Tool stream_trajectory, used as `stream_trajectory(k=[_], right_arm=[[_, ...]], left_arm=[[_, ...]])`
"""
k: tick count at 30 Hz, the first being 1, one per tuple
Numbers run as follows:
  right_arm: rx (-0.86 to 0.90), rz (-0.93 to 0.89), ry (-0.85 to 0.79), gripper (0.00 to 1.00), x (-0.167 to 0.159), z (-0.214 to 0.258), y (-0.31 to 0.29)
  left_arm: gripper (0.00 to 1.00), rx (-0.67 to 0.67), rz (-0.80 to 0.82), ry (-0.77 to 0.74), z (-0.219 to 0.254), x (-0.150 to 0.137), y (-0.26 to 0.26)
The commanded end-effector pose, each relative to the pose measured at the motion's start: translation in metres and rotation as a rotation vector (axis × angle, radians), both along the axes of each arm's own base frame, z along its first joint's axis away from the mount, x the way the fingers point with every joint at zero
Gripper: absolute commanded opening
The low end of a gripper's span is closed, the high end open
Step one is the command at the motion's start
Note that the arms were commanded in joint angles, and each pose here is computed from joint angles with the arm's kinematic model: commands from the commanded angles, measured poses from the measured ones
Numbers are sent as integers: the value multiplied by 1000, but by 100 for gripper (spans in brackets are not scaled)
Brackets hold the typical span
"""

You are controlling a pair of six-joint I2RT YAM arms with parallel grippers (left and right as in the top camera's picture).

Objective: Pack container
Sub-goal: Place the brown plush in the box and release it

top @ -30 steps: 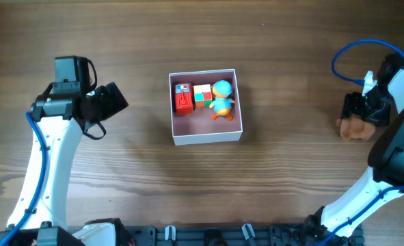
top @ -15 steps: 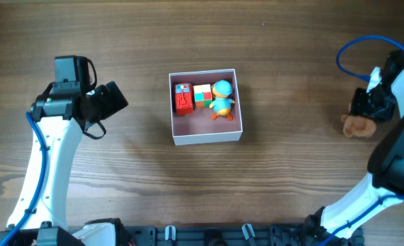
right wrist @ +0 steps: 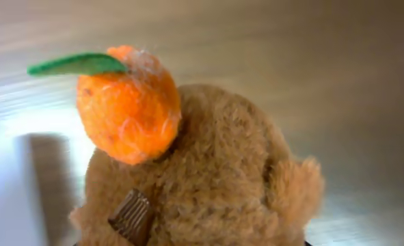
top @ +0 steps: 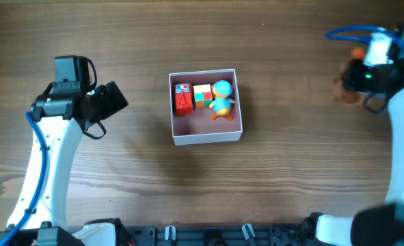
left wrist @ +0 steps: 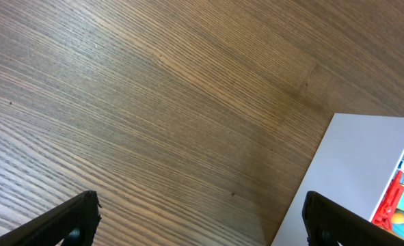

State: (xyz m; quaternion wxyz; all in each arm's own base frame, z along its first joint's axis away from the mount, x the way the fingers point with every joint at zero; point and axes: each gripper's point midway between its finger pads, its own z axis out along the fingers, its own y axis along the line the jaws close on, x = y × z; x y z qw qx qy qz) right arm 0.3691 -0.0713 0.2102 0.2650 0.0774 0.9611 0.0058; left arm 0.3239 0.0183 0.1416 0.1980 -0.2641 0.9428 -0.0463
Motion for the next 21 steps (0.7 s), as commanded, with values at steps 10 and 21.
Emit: stream_trajectory(k=[10, 21], right_arm=[[-94, 1007, -177, 4, -52, 32, 285], [-219, 1347, 14, 4, -46, -79, 343]], left_arm=[[95, -4, -27, 14, -5, -1, -3], [95, -5, -27, 19, -6, -2, -3]])
